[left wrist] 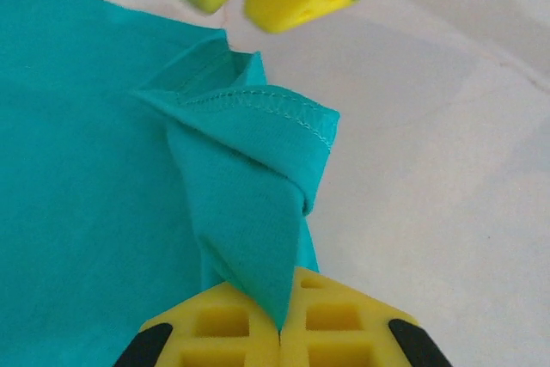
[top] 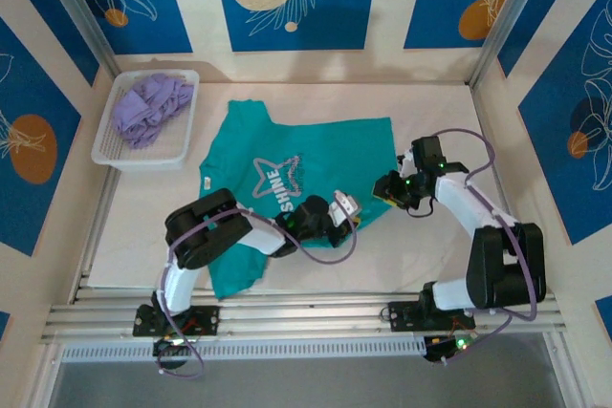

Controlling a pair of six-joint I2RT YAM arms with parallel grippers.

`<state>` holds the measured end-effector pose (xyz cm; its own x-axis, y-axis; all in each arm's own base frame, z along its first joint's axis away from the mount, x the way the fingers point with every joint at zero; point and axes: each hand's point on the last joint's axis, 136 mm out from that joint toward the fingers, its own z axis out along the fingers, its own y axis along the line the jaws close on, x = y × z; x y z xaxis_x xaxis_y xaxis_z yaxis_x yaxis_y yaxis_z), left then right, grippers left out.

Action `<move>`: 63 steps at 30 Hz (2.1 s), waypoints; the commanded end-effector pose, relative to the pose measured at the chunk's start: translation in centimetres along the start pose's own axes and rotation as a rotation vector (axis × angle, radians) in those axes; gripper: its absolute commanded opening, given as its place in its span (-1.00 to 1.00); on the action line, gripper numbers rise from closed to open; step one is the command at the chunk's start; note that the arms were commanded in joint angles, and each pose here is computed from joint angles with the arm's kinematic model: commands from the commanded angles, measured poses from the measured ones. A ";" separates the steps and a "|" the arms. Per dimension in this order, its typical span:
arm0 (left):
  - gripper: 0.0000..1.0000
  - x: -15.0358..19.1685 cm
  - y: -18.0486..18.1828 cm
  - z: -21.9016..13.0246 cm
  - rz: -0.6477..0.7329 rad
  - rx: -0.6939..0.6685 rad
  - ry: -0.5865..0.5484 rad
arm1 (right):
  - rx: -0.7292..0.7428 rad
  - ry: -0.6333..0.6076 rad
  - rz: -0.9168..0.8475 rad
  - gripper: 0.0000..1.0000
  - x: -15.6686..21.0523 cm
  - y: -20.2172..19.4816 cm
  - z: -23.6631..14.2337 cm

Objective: Fold the inside-out t-shirt

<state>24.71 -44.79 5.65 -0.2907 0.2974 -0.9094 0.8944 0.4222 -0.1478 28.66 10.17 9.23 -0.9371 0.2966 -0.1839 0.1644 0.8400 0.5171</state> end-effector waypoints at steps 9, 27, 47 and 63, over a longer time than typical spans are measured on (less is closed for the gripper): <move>-1.00 -1.9 -0.5 -1.7 -0.266 0.166 -0.078 | -0.082 -0.147 -0.300 0.02 3.2 3.8 0.2; -1.00 -2.1 -0.7 -2.2 -0.305 0.223 -0.092 | -0.058 -0.234 -0.373 -0.50 1.2 4.1 3.1; -1.00 0.2 -0.2 -1.7 -0.244 0.222 -0.034 | -0.185 -0.050 -0.094 -1.00 0.5 2.6 -2.3; -1.00 -0.3 -0.6 -1.4 -0.239 0.252 -0.040 | 0.072 -0.107 -0.138 -0.19 0.2 0.1 -1.0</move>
<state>23.98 -44.12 7.67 -0.4884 0.1581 -0.8582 0.8582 0.2649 -0.4396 29.14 8.90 9.80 -0.9129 0.2515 -0.3216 0.1106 0.9106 0.3981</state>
